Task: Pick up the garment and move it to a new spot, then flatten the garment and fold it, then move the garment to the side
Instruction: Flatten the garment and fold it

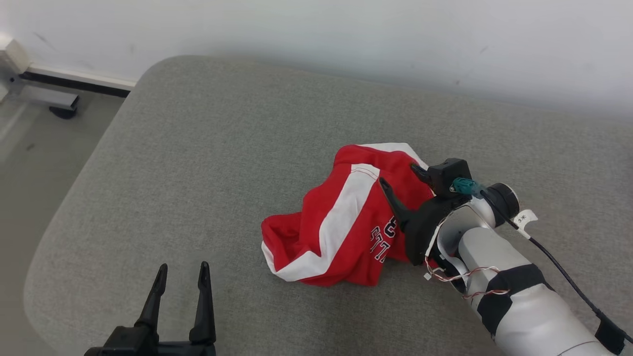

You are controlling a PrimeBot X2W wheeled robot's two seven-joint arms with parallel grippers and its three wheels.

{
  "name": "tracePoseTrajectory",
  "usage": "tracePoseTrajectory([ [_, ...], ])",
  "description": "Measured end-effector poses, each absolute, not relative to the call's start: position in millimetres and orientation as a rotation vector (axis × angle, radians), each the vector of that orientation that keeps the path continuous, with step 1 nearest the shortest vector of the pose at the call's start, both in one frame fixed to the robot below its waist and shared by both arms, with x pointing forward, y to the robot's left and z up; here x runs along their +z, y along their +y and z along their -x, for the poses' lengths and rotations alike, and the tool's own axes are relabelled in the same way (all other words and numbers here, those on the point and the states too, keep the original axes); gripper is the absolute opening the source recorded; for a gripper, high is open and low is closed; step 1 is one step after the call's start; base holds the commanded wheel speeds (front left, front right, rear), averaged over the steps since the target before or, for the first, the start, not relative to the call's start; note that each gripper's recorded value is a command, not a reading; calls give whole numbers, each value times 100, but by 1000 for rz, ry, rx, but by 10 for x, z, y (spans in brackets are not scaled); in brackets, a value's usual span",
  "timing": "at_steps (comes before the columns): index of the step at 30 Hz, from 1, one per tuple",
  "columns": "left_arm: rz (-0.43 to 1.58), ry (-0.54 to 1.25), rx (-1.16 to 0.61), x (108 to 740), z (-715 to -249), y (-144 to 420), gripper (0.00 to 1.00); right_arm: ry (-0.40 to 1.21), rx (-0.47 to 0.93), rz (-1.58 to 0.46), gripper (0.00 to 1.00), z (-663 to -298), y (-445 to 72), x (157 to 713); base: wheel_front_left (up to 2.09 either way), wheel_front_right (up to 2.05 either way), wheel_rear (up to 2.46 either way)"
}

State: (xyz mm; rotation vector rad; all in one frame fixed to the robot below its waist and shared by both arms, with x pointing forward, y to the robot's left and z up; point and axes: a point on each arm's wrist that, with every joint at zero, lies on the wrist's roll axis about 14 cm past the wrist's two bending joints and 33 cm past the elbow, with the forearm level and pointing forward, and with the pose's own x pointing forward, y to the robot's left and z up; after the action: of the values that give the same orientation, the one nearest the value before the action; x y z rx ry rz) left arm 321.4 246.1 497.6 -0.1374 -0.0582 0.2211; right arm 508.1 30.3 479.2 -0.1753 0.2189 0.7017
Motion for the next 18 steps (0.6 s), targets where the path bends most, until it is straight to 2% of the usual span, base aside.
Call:
tracePoseTrajectory([
  [5, 142, -40, 249, 4926, -3192, 2530, 100, 306, 729, 204, 100, -5134, 425, 4577, 0, 0, 0],
  [6, 141, -39, 253, 4925, -3192, 2541, 100, 329, 731, 207, 88, -5130, 439, 4521, 0, 0, 0],
  [7, 142, -36, 257, 4917, -3188, 2549, 100, 341, 735, 207, 42, -5125, 454, 4478, 0, 0, 0],
  [8, 142, -33, 264, 4907, -3181, 2560, 100, 346, 739, 207, 3, -5123, 468, 4453, 0, 0, 0],
  [9, 141, -30, 270, 4899, -3176, 2569, 100, 348, 743, 207, 0, -5126, 478, 4437, 0, 0, 0],
  [13, 142, -29, 274, 4896, -3183, 2579, 100, 336, 743, 204, 0, -5132, 468, 4441, 0, 0, 0],
  [18, 144, -40, 273, 4920, -3224, 2585, 100, 216, 718, 168, 0, -5220, 363, 4696, 0, 0, 0],
])
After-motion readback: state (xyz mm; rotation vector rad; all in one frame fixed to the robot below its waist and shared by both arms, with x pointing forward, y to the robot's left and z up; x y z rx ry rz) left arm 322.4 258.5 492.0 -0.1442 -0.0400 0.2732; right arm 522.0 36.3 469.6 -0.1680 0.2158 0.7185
